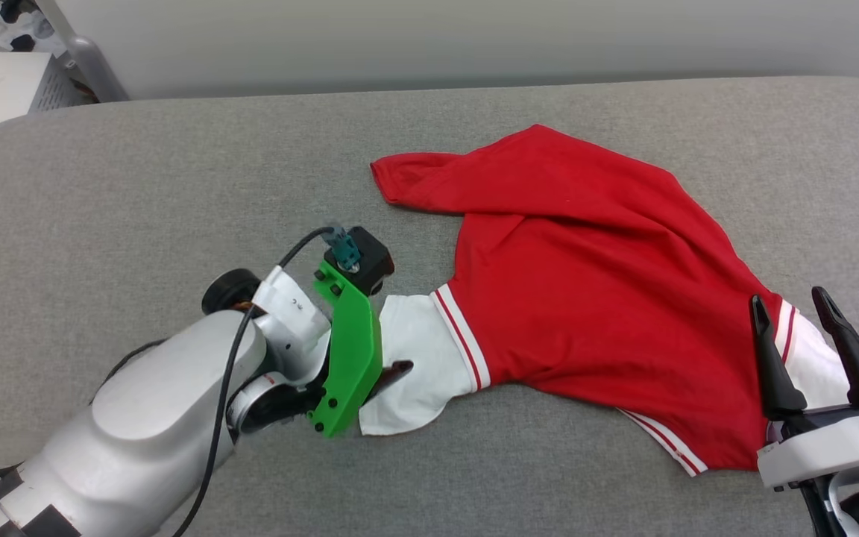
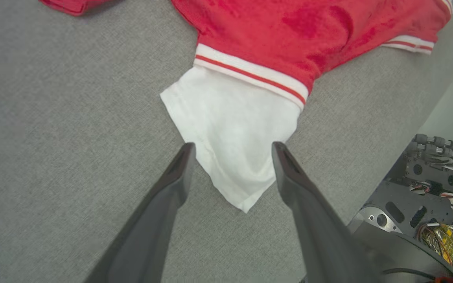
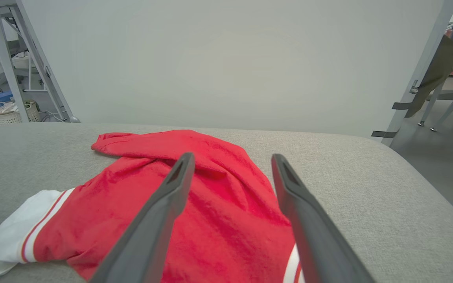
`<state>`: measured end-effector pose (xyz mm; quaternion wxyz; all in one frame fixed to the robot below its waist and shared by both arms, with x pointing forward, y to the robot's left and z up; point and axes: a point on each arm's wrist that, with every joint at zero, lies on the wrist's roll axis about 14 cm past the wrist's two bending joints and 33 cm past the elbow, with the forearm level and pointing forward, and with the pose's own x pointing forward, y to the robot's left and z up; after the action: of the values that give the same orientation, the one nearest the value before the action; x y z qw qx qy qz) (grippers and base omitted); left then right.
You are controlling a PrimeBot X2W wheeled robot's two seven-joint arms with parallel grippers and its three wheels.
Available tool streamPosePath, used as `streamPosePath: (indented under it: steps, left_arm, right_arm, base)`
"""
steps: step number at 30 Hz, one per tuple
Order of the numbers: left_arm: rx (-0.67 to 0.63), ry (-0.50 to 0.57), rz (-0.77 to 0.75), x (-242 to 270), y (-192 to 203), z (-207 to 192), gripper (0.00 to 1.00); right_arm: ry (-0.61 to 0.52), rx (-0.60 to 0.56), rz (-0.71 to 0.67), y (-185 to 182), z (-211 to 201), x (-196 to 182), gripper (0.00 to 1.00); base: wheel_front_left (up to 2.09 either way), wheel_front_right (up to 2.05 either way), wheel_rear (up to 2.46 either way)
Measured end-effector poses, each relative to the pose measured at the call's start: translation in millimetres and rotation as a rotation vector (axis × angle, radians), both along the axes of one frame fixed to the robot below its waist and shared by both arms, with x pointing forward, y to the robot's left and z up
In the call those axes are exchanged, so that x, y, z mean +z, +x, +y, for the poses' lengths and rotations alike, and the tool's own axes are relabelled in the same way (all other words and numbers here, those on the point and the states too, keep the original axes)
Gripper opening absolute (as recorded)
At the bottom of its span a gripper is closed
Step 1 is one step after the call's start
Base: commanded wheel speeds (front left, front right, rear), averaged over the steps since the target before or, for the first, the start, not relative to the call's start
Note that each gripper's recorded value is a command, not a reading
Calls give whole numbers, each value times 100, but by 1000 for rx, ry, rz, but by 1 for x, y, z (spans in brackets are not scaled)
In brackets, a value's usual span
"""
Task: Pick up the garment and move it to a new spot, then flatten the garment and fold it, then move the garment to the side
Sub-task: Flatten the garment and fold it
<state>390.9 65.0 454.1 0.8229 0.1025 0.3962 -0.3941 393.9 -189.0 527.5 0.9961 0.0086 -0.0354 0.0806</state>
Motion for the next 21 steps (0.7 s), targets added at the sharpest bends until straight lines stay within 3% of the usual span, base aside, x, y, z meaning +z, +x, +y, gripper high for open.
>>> streamPosePath:
  steps: [10, 21]
  left_arm:
    - [-66, 167, 184, -67, -34, 18, 100]
    - [-13, 141, 213, -93, -17, 17, 100]
  right_arm:
    - [-7, -23, 2, 6, -7, -6, 100]
    - [-7, -19, 31, 17, -6, -20, 100]
  base:
    - [0, 0, 0]
    - [0, 0, 0]
